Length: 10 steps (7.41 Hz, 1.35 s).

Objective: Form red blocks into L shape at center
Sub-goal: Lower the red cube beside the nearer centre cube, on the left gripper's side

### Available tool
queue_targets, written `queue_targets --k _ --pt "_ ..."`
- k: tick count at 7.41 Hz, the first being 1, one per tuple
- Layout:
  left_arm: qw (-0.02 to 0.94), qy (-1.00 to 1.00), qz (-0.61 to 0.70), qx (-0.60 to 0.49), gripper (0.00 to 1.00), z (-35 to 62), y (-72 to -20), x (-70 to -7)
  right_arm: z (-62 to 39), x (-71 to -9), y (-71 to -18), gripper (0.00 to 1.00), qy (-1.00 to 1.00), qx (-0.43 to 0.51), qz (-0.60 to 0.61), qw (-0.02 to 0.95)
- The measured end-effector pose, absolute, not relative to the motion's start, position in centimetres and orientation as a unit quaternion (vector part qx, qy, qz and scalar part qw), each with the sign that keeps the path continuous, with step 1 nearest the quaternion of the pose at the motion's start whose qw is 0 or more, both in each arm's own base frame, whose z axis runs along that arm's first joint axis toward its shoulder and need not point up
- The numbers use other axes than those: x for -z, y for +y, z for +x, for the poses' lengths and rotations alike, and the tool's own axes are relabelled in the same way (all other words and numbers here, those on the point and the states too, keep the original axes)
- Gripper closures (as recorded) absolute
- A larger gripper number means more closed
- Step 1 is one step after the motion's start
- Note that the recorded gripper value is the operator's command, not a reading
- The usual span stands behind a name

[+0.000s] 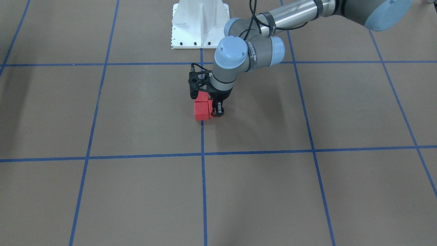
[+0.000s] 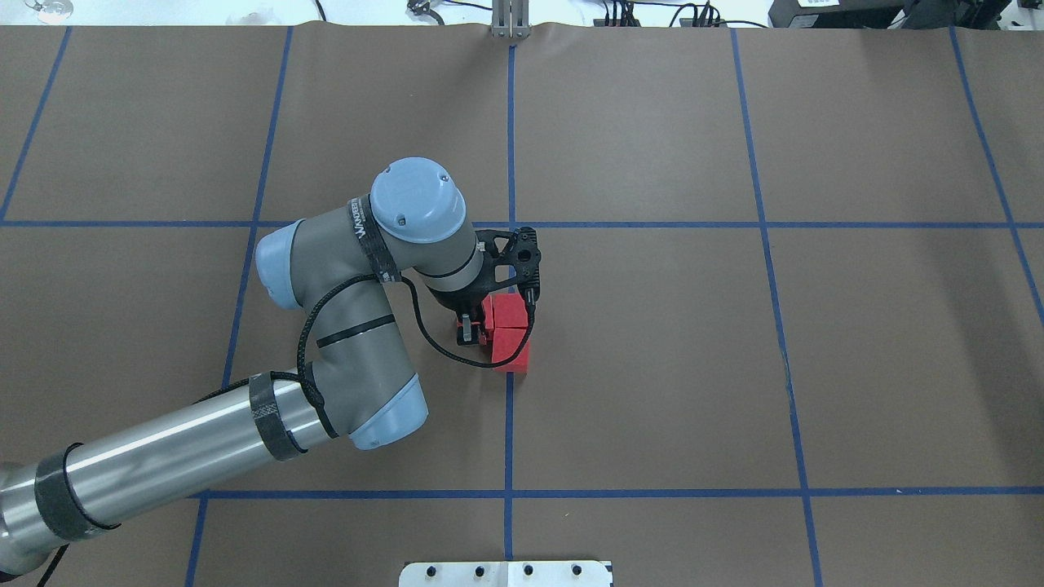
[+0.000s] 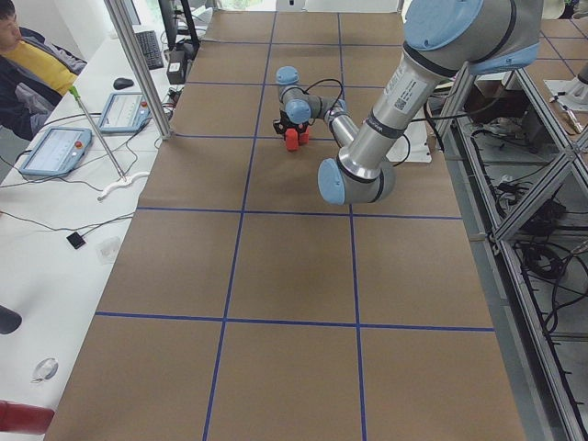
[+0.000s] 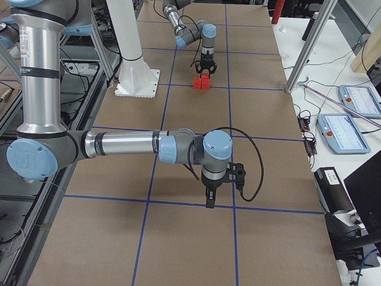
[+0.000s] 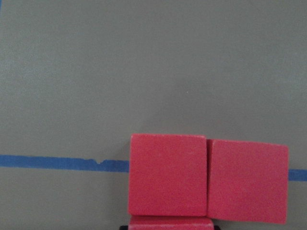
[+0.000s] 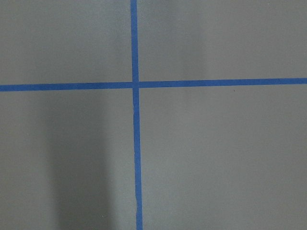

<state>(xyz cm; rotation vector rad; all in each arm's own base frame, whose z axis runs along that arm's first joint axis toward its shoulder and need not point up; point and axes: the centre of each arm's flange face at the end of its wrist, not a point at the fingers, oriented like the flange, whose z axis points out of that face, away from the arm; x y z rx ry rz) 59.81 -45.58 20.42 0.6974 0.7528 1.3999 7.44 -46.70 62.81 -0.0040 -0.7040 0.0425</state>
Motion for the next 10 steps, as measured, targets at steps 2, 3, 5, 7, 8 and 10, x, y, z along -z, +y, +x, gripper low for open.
queue_targets --k 2,3,5,7,8,10 --pt "0.647 0.332 0.306 -0.615 0.64 59.84 -45.54 -20.42 7.44 -62.80 -46.71 0.01 -0.345 -0.021 -0.002 0.938" --pt "0.647 0.332 0.306 -0.615 0.59 59.84 -45.54 -20.42 7.44 -62.80 -46.71 0.01 -0.345 -0.021 -0.002 0.938" --pt "0.647 0.332 0.306 -0.615 0.50 59.84 -45.54 -20.42 7.44 -62.83 -46.70 0.01 -0.345 -0.021 -0.002 0.938" --pt "0.647 0.332 0.307 -0.614 0.15 59.84 -45.54 -20.40 7.44 -62.89 -46.68 0.01 -0.345 -0.021 -0.003 0.938" --pt "0.646 0.332 0.308 -0.614 0.03 59.85 -45.55 -20.38 7.44 -62.91 -46.67 0.01 -0.345 -0.021 -0.003 0.938" --pt "0.647 0.332 0.305 -0.615 0.01 59.91 -45.48 -20.62 7.44 -62.91 -46.67 0.01 -0.345 -0.021 -0.003 0.938"
